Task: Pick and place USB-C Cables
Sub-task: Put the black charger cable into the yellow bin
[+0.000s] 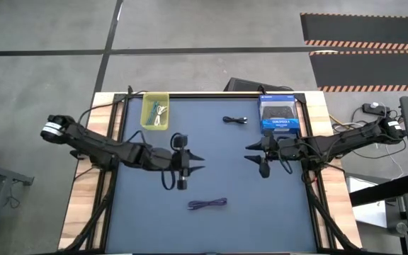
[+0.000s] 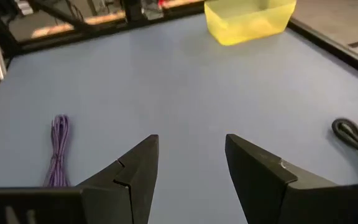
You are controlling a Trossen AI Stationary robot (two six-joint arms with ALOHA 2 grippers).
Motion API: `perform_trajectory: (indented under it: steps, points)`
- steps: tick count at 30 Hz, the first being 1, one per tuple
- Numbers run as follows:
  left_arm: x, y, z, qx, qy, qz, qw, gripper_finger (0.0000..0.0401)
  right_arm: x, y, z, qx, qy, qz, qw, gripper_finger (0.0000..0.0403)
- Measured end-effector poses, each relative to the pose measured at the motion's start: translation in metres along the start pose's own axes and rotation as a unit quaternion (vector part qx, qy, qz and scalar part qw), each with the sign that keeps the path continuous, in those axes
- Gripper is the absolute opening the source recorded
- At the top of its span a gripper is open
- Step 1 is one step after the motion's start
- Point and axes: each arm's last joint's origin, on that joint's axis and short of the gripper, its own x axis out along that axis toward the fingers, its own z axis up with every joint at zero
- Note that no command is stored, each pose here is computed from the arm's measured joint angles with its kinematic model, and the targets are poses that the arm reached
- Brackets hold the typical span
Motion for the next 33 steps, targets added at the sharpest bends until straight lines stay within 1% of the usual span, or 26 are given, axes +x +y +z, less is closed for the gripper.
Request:
perform_trajectory:
  steps: [4, 9, 15, 19, 21, 23, 27, 33]
  points:
    - [-0.002, 0.001, -0.005, 0.03, -0.023, 0.003, 0.999, 0.0094, 0.004, 0.002, 0.003, 0.003, -0.016, -0.003, 1.0, 0.0178]
    - [-0.007, 0.01, -0.005, 0.035, -0.043, 0.016, 0.998, 0.0094, 0.013, 0.006, 0.01, -0.002, -0.005, -0.01, 1.0, 0.0178]
    - [-0.011, 0.012, -0.017, 0.031, -0.059, 0.02, 0.998, 0.0094, 0.027, 0.013, 0.025, -0.016, 0.023, -0.02, 0.999, 0.0178]
    - [-0.017, 0.013, -0.023, 0.043, -0.059, 0.022, 0.997, 0.0094, 0.035, 0.01, 0.037, -0.028, 0.071, -0.049, 0.996, 0.0178]
    - [-0.023, 0.016, -0.02, 0.035, -0.075, 0.028, 0.996, 0.0094, 0.04, 0.005, 0.044, -0.03, 0.101, -0.069, 0.992, 0.0178]
    - [-0.028, 0.019, -0.02, 0.03, -0.079, 0.038, 0.996, 0.0094, 0.044, 0.001, 0.054, -0.032, 0.117, -0.086, 0.989, 0.0178]
    - [-0.035, 0.021, -0.019, 0.014, -0.086, 0.04, 0.995, 0.0094, 0.057, -0.012, 0.069, -0.044, 0.154, -0.117, 0.98, 0.0178]
    - [-0.039, 0.022, -0.02, 0.013, -0.087, 0.04, 0.995, 0.0094, 0.078, -0.038, 0.085, -0.076, 0.231, -0.158, 0.957, 0.0178]
